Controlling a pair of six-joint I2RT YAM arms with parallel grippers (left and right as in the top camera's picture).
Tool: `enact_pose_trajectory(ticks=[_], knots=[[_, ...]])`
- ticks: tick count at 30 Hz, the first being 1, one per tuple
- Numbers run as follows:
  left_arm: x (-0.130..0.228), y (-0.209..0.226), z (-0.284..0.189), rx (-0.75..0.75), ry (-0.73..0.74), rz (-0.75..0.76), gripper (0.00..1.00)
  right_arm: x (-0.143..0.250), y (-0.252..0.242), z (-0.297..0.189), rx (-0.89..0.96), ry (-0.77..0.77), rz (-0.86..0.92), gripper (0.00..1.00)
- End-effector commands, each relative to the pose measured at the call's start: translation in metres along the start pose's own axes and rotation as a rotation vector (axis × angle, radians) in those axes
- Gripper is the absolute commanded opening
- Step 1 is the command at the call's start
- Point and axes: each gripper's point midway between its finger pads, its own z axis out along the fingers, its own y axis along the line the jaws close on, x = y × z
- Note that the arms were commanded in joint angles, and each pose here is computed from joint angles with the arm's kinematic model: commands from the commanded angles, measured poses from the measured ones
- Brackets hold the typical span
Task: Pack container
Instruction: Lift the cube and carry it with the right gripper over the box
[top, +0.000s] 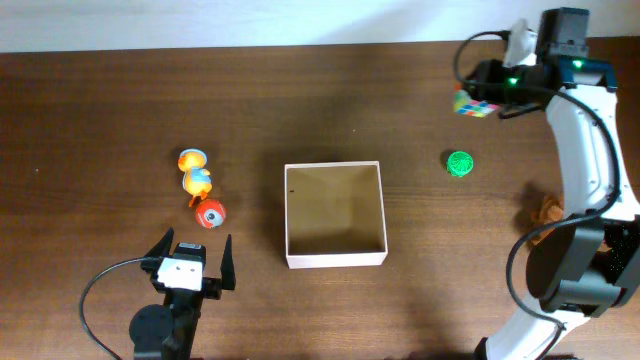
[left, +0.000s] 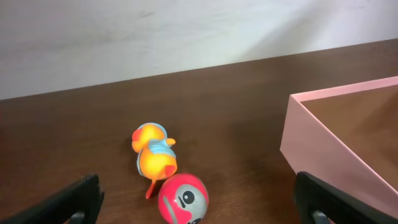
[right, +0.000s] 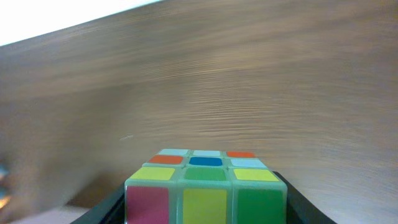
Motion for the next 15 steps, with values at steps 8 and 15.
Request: enact_pose_trajectory(ticks=[8,15], knots=[[0.001,0.000,0.000,0.002,-0.005,0.016,0.99,0.038,0.156,-0.007,-0.300,0.086,-0.241,0.51],[0.001,0.000,0.000,0.002,-0.005,0.016,0.99,0.087,0.186,0.011,-0.140,0.199,-0.366,0.51]])
